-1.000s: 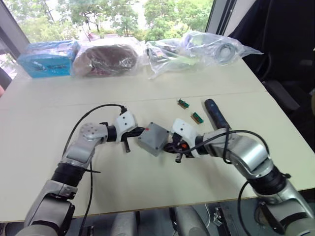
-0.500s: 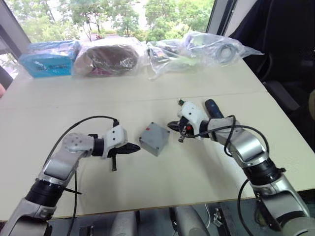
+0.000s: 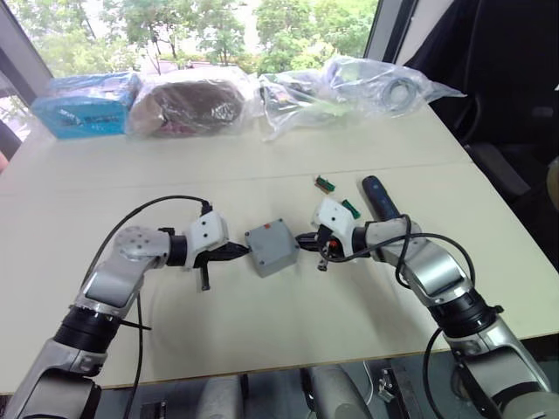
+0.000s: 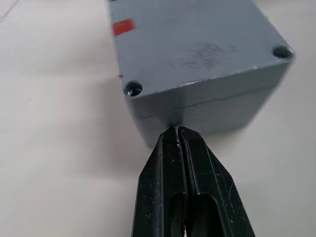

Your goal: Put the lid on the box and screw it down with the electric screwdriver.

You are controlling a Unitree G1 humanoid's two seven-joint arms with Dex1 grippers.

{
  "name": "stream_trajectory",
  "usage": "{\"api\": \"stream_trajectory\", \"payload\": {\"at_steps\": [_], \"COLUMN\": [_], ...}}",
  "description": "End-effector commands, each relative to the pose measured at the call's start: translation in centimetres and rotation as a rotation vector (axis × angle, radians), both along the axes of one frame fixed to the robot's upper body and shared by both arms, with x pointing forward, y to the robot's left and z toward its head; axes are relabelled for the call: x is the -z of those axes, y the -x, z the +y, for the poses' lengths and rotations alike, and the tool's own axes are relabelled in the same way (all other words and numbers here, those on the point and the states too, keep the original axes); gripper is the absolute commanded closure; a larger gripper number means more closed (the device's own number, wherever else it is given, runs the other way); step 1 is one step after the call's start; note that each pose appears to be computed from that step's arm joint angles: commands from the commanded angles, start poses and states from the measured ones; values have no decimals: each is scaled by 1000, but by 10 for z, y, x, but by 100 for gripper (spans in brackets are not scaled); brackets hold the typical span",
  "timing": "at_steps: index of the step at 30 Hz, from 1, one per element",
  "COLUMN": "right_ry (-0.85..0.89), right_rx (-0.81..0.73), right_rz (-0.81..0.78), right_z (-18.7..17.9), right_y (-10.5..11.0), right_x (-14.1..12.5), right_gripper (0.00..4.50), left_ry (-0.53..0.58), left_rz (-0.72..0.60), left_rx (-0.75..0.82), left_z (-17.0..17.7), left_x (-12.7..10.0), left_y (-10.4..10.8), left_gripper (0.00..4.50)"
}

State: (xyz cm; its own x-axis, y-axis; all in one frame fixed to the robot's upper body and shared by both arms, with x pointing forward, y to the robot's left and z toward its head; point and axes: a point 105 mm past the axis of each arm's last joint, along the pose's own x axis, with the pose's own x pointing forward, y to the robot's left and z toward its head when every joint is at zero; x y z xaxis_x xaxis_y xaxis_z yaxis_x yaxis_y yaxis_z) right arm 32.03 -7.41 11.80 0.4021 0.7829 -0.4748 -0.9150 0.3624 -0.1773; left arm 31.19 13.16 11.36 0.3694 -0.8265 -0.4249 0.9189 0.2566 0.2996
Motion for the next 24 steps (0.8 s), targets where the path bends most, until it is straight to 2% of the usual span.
{"api": "stream_trajectory", "payload": {"at_steps": [1,6,12,16,20,23,24], "right_ry": [-46,-44,-53,-129,-163,-184,-181], "right_rx": [-70,-66,39,264,390,464,481], "right_rz": [-18,-23,-96,-214,-245,-226,-224], "right_z": [11,12,-1,-33,-47,-54,-56], "right_y": [12,15,0,-32,-54,-79,-86], "right_x": [-15,-16,-28,-60,-68,-62,-59], "right_gripper": [441,441,441,441,441,362,321], "left_ry": [5,3,-1,53,105,151,157], "left_rz": [-65,-73,-78,-93,-102,-130,-139], "left_rx": [17,17,16,5,-8,-5,-6], "left_z": [-4,-4,1,6,4,-4,-6], "left_x": [-13,-13,-19,-45,-67,-83,-86], "left_y": [-5,-6,-4,6,12,16,16], "left_gripper": [450,450,450,450,450,450,450]}}
